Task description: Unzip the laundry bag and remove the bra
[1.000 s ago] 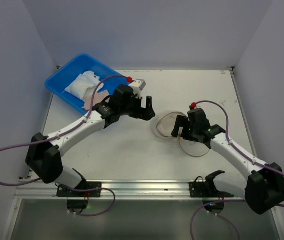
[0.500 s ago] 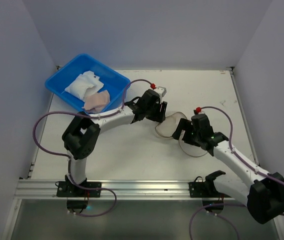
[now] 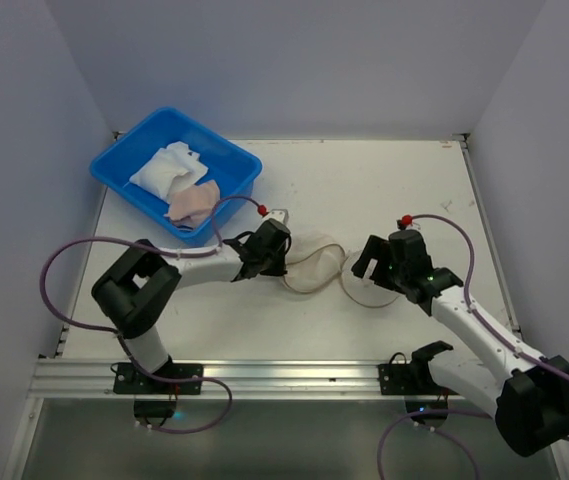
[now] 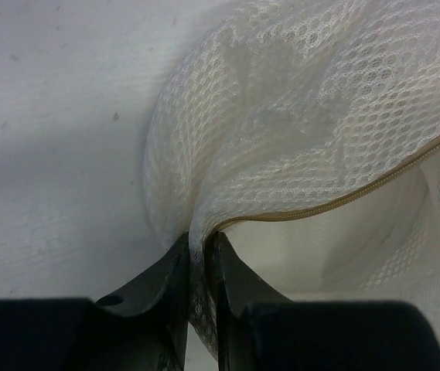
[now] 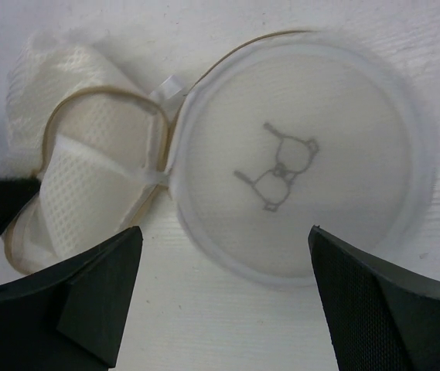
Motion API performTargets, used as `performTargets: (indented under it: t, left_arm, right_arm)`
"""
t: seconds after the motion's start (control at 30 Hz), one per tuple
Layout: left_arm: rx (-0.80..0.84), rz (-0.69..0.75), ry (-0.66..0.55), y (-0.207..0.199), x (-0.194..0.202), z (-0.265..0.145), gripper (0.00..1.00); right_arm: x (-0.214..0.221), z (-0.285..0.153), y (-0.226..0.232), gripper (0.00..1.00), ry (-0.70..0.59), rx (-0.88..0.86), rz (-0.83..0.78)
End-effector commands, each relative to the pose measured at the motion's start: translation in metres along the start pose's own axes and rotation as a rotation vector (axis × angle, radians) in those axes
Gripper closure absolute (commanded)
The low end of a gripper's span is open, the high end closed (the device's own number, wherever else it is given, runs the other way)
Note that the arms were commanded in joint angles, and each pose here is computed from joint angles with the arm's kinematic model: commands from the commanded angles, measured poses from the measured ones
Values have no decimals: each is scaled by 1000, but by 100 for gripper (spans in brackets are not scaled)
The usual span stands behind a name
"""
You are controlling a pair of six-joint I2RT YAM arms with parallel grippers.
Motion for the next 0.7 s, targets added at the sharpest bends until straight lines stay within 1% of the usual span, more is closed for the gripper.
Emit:
performTargets:
  t: [0.0, 0.03, 0.1, 0.23, 0.3, 0.4, 0.43, 0.53, 0.67]
  left_arm:
    - [-95, -71, 43, 25, 32, -15, 80]
    - [-109, -72, 59, 31, 43, -19, 81]
    - [-102, -91, 33, 33, 43, -30, 81]
    - [-75, -127, 10, 36, 52, -42, 82]
    - [-65, -136, -4, 36, 49, -46, 82]
    - [-50, -142, -18, 33, 44, -50, 82]
    - [-44, -142, -25, 32, 41, -52, 82]
    - [-34, -145, -43, 30, 36, -57, 82]
    - [-36, -144, -59, 30, 32, -63, 82]
  right_arm:
    - [-11, 2, -7, 10, -58, 52, 42]
    - [-12, 3, -10, 11, -60, 62, 53]
    - [-16, 7, -21, 11, -61, 99, 91]
    - [-24, 14, -35, 18, -59, 150, 133]
    - [-25, 20, -39, 24, -42, 173, 144]
    - [-22, 26, -41, 28, -15, 161, 154]
    - [-17, 29, -42, 32, 13, 157, 157]
    - [-11, 34, -46, 38, 50, 170, 163]
    - [-12, 35, -45, 42, 57, 170, 154]
Point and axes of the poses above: each gripper's point midway between its finger pads, its own z axis out along the fingers, its own y axis along the line the jaws close on, x = y × z, the point moved 5 cm from there along -z, back along the fingers, and after that the axes turned 9 degrees about z, right-handed, at the moved point
